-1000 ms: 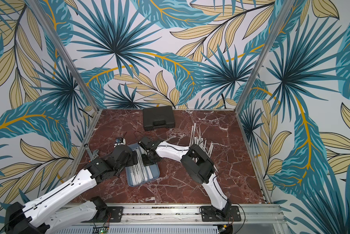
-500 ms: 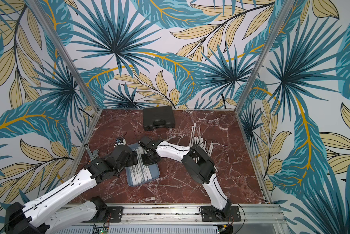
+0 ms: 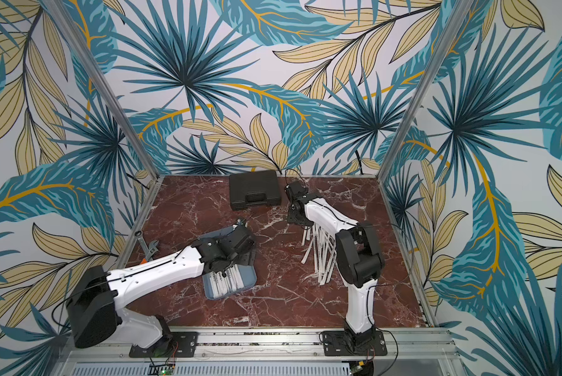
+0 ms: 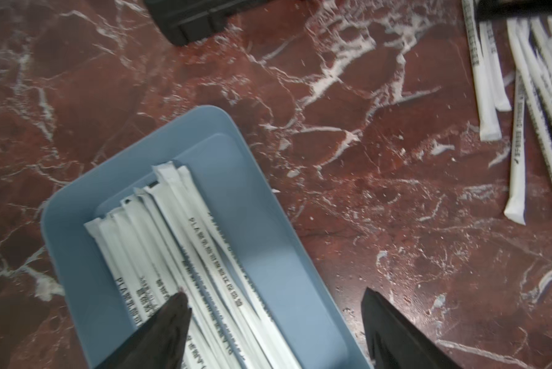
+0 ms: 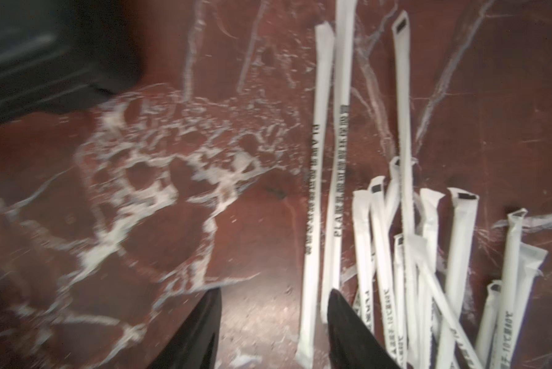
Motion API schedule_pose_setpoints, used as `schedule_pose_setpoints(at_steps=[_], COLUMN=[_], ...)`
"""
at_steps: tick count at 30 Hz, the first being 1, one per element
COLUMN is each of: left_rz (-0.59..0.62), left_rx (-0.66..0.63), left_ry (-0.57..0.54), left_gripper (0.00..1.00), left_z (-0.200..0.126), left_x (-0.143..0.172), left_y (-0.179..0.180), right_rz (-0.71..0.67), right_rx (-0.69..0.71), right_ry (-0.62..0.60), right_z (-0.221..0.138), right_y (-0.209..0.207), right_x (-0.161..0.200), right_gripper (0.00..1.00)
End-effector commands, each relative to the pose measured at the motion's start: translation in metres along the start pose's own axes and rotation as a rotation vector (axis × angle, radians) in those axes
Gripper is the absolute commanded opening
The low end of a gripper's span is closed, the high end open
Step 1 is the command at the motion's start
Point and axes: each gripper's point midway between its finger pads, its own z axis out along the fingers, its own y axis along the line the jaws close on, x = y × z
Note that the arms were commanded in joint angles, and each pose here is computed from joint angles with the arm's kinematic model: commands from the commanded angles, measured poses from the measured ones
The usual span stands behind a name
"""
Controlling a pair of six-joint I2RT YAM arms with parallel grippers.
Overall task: Put the straws into the storage box
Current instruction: Move the straw to the center of the board.
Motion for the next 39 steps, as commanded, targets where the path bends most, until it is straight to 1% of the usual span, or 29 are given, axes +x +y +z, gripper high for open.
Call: schedule_pose_setpoints(at_steps=[1,5,9,12,15,18,21,25,29,32,35,37,39], left_rz=[0.025,0.027,0.015,0.005,-0.001,-0.01,-0.036,-0.079,-0.107,-0.123,-0.134,-0.135,-0.139], left_rx=[-0.035,-0.035,-0.034,-0.022,-0.022,-0.036,-0.046,-0.069,-0.099,-0.113,-0.116,-0.114,-0.109], left_ry=[0.013,0.018,0.023,0.027,0.027,0.024,0.019,0.013,0.007,0.01,0.011,0.011,0.011], left_gripper=[0.89,0.89,0.9,0.9,0.9,0.9,0.9,0.9,0.9,0.9,0.9,0.9,0.9], left_z=[-0.001,-0.001,0.0,0.001,0.001,0.0,-0.004,-0.008,-0.012,-0.013,-0.014,-0.014,-0.015], left_x=[-0.005,0.0,0.004,0.005,0.005,0.003,0.003,0.006,0.012,0.017,0.019,0.019,0.018], left_y=[0.0,0.004,0.007,0.006,0.008,0.016,0.029,0.053,0.075,0.085,0.089,0.089,0.088], right_rz=[-0.008,-0.004,0.028,0.049,0.046,0.037,0.025,-0.022,-0.134,-0.224,-0.284,-0.261,-0.244], right_rx=[0.138,0.179,0.19,0.155,0.116,0.048,-0.018,-0.102,-0.148,-0.162,-0.187,-0.224,-0.233], right_ry=[0.007,0.026,0.068,0.127,0.159,0.186,0.205,0.218,0.23,0.223,0.19,0.177,0.153], right_z=[0.018,0.036,0.052,0.066,0.069,0.067,0.062,0.048,0.027,0.003,-0.03,-0.049,-0.062], right_y=[-0.022,-0.032,-0.044,-0.044,-0.038,-0.028,-0.017,0.003,0.03,0.051,0.07,0.072,0.066], right_x=[-0.009,-0.017,-0.015,-0.005,0.0,0.005,0.014,0.032,0.064,0.093,0.111,0.112,0.109], right_gripper=[0.59,0.61,0.61,0.61,0.59,0.53,0.42,0.31,0.22,0.17,0.18,0.28,0.39])
